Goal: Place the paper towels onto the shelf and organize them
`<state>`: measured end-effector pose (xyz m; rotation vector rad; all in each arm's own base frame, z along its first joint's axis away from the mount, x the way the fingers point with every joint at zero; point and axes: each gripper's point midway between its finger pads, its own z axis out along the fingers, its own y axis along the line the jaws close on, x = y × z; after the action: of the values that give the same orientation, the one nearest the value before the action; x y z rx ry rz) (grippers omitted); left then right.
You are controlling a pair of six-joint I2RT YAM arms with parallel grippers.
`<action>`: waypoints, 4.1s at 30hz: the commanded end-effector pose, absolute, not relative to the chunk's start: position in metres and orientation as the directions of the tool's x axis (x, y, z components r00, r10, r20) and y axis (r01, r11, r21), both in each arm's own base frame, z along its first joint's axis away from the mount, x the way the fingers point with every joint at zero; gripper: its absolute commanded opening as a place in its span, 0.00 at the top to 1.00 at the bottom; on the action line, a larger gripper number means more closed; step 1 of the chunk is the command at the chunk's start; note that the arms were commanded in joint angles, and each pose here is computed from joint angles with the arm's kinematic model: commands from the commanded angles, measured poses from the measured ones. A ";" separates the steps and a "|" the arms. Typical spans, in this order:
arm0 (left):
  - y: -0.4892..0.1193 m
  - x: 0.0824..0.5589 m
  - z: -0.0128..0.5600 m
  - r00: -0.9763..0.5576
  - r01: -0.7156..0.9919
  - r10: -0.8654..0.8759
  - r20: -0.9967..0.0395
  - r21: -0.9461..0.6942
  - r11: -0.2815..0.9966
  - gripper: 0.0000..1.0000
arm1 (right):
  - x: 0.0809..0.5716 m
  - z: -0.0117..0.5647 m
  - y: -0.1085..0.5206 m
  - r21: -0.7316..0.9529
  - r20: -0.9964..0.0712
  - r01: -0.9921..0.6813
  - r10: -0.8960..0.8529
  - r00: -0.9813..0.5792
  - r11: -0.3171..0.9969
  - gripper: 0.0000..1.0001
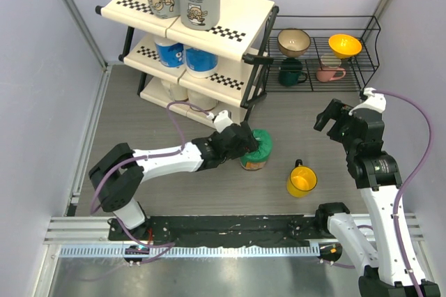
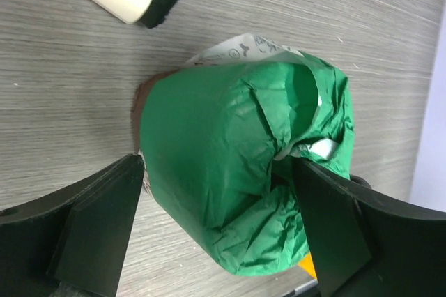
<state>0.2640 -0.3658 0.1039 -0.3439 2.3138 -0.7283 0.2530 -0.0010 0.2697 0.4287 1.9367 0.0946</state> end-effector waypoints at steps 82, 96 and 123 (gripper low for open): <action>-0.251 0.409 0.193 -0.354 -0.119 -0.805 -0.476 -0.831 0.544 0.74 | 0.248 0.277 -0.004 0.254 -0.894 0.245 0.323 -0.311 0.936 0.05; -0.250 0.424 0.175 -0.299 -0.165 -0.841 -0.451 -0.844 0.511 0.51 | 0.247 0.279 -0.004 0.253 -0.895 0.244 0.322 -0.308 0.936 0.05; -0.223 0.342 0.200 -0.444 -0.147 -0.766 -0.466 -0.805 0.575 0.25 | 0.246 0.282 0.000 0.268 -0.891 0.230 0.332 -0.310 0.935 0.05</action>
<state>0.3654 -0.2322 0.1950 -0.8113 1.8225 -0.9495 0.2463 -0.0027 0.2696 0.4254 1.9386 0.0844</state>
